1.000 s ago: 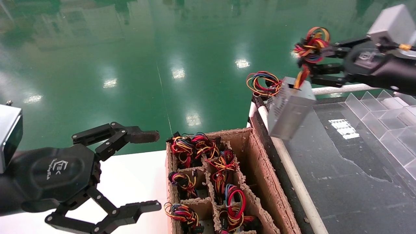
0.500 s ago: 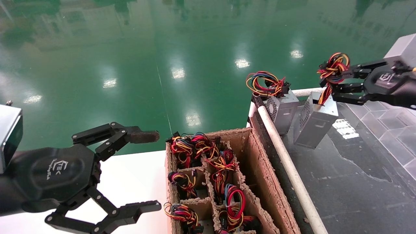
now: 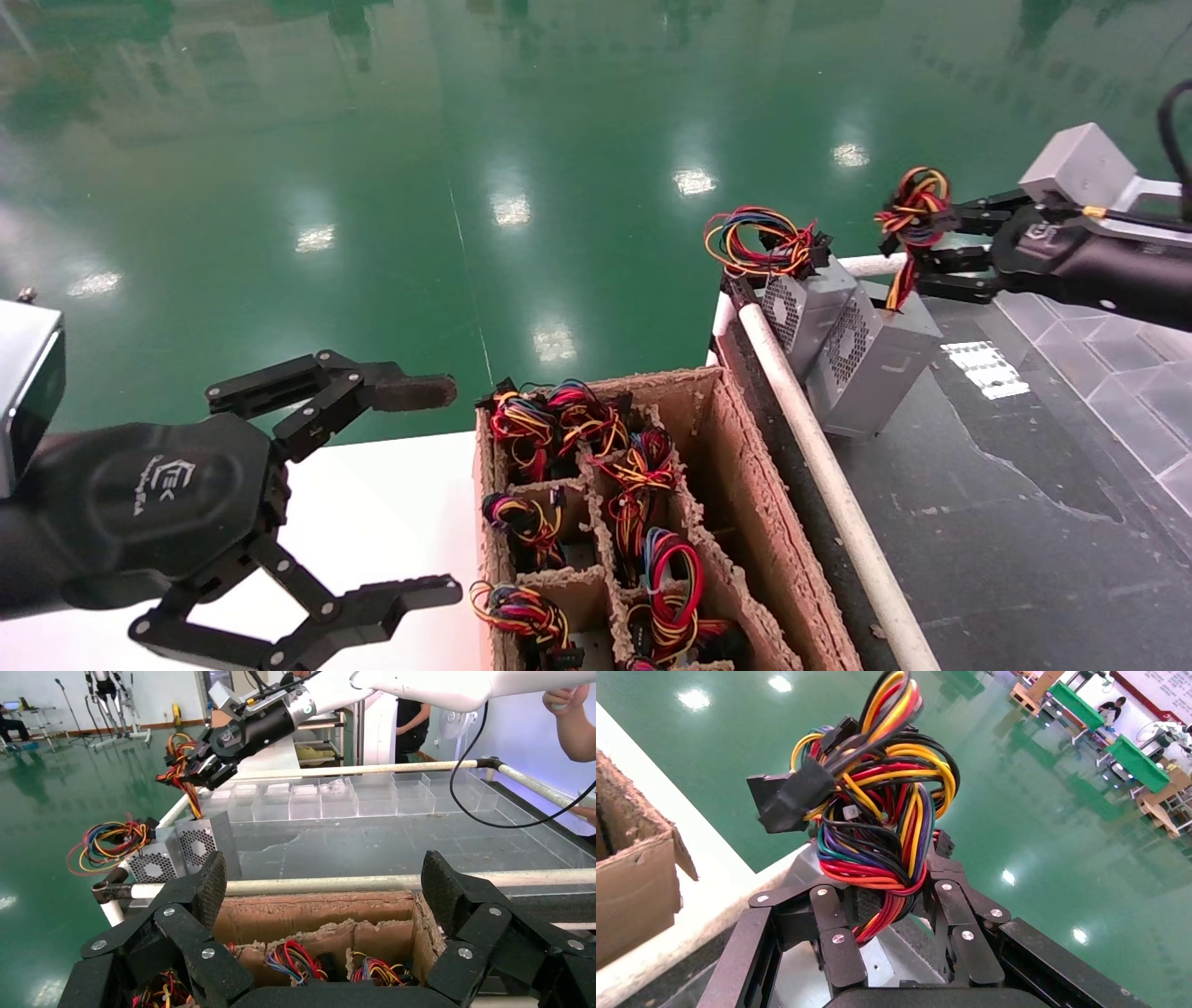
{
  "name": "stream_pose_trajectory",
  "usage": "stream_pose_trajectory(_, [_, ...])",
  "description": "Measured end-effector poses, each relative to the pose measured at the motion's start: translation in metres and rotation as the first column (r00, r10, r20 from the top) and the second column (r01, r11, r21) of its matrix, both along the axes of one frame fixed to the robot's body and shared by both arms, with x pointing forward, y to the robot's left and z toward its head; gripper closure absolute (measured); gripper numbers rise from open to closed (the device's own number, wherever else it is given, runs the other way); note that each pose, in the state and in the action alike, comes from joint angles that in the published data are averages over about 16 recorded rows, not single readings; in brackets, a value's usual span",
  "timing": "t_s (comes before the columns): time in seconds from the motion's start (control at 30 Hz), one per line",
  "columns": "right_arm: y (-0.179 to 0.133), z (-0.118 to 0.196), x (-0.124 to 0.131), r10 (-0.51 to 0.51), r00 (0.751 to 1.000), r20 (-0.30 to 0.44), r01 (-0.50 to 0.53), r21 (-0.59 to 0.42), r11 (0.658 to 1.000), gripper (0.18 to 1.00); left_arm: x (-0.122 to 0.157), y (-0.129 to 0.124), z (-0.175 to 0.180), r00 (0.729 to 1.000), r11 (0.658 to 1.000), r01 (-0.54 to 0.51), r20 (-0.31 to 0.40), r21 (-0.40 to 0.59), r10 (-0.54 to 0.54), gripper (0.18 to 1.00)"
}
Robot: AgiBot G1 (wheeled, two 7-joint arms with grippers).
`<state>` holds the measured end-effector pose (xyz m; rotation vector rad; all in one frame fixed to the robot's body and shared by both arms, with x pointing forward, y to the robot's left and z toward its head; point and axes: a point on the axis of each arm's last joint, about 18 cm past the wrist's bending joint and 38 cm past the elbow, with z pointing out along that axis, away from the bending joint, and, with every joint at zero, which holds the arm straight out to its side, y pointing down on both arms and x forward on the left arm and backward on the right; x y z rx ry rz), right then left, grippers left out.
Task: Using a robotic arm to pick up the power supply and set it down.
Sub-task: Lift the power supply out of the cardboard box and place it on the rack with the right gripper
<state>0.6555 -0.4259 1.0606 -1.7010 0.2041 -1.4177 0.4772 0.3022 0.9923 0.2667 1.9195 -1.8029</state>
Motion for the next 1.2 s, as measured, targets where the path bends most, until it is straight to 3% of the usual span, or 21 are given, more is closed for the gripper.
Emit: stream_pose_trajectory(1.2, [-0.010, 0.021, 0.026, -0.117, 0.993, 0.018, 0.118, -0.022, 0.993, 0.988, 0.000, 0.000, 0.000, 1.000, 1.000, 0.000, 0.000, 0.000, 0.000, 0.183])
